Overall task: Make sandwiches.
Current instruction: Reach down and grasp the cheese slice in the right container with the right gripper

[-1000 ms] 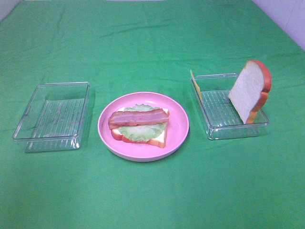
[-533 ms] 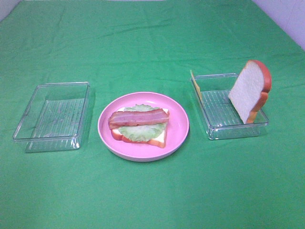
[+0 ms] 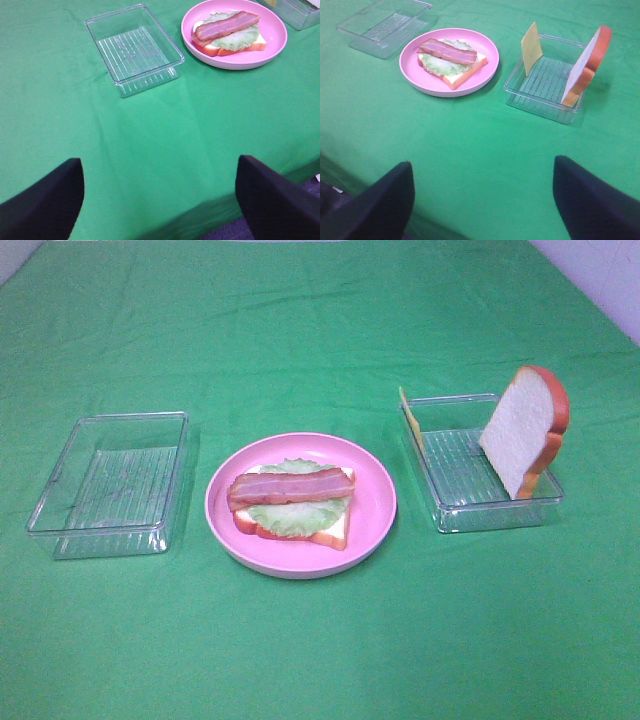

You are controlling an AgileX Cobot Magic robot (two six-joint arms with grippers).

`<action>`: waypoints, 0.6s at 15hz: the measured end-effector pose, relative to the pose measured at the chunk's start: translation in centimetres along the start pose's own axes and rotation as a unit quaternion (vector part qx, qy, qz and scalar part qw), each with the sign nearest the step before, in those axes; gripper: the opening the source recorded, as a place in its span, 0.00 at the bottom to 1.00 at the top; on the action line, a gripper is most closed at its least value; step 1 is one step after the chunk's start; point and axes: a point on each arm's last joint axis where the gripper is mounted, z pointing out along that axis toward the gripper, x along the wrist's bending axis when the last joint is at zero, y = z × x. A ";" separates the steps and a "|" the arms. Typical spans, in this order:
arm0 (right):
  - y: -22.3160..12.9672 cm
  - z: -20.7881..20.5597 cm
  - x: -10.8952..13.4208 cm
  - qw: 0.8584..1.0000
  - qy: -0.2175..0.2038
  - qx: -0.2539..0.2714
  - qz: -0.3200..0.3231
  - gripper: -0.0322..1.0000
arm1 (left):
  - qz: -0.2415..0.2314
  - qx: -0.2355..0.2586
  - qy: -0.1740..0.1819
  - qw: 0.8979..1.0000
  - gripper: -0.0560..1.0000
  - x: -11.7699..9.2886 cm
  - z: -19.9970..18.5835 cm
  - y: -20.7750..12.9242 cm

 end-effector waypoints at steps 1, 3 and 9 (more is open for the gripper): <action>2.1 1.5 -0.3 1.000 -0.003 0.008 0.028 0.74 | 0.000 -0.034 0.000 0.999 0.79 0.0 0.3 0.5; 3.6 3.3 -0.5 0.999 -0.005 0.024 0.046 0.74 | 0.000 -0.034 0.000 0.999 0.79 0.0 0.9 0.3; 10.2 13.5 -1.8 0.984 -0.012 0.166 0.065 0.73 | 0.000 -0.038 0.000 0.999 0.79 0.0 1.1 0.3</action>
